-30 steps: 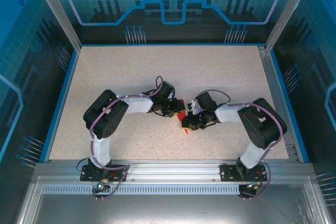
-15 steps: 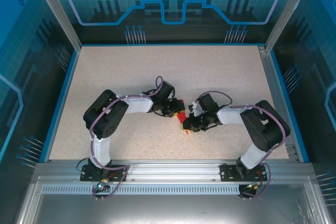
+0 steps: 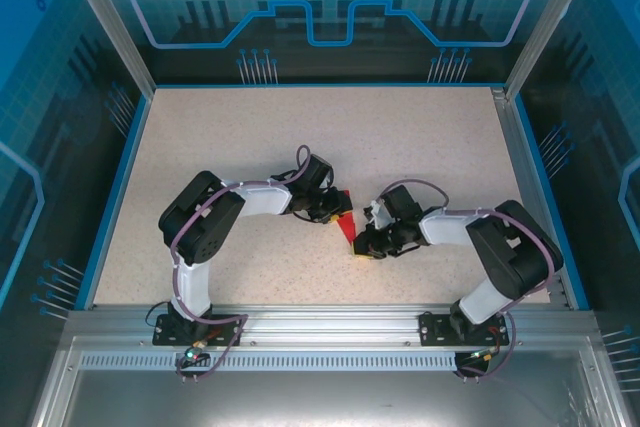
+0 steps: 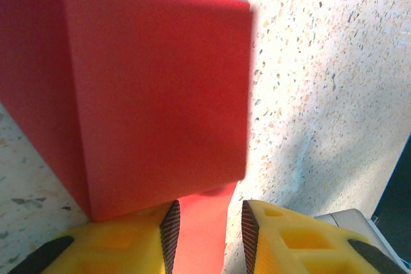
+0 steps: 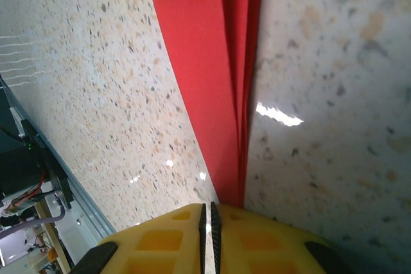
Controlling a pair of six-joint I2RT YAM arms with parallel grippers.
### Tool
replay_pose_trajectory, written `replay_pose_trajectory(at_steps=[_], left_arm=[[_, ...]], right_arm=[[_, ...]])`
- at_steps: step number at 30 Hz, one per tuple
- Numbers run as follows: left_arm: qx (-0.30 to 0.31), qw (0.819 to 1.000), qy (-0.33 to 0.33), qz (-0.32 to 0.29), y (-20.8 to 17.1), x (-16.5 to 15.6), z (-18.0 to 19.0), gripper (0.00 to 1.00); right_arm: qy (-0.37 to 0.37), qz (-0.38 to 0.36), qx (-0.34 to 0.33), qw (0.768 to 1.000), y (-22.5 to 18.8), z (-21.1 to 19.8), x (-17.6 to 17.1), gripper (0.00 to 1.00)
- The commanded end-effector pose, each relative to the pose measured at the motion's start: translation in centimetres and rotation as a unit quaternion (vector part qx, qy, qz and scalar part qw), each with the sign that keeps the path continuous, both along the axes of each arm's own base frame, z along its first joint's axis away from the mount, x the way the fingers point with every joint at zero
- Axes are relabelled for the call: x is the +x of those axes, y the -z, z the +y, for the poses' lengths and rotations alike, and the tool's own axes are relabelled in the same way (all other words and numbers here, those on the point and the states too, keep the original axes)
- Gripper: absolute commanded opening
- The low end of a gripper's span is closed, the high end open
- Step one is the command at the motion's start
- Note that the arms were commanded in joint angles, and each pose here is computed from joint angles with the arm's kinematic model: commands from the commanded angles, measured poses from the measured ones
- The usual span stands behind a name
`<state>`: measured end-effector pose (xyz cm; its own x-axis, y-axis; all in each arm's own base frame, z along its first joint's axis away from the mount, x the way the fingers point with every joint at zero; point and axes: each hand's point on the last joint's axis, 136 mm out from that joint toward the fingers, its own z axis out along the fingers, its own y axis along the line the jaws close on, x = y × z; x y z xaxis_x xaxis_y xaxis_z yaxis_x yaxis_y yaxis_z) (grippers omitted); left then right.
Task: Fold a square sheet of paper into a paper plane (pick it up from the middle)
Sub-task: Fifth fold the wing at the center of the table.
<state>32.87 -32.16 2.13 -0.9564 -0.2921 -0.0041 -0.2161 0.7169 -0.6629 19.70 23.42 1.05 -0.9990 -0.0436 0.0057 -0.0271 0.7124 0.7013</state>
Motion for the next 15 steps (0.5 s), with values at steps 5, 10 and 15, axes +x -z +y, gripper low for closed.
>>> replay_pose_trajectory(at_steps=[5,10,15], left_arm=[[0.061,0.998,-0.008,0.034,2.5,-1.4,2.2,0.35],[0.058,0.998,-0.007,0.032,2.3,-1.4,2.1,0.35],[0.057,0.998,-0.006,0.031,2.3,-1.4,2.1,0.35]], right_arm=[[-0.002,0.063,-0.050,0.997,1.8,-2.8,-4.2,0.15],[0.003,0.020,-0.004,1.000,-1.6,-1.4,-2.2,0.15],[0.014,-0.033,0.008,0.999,-4.3,-0.2,1.0,0.16]])
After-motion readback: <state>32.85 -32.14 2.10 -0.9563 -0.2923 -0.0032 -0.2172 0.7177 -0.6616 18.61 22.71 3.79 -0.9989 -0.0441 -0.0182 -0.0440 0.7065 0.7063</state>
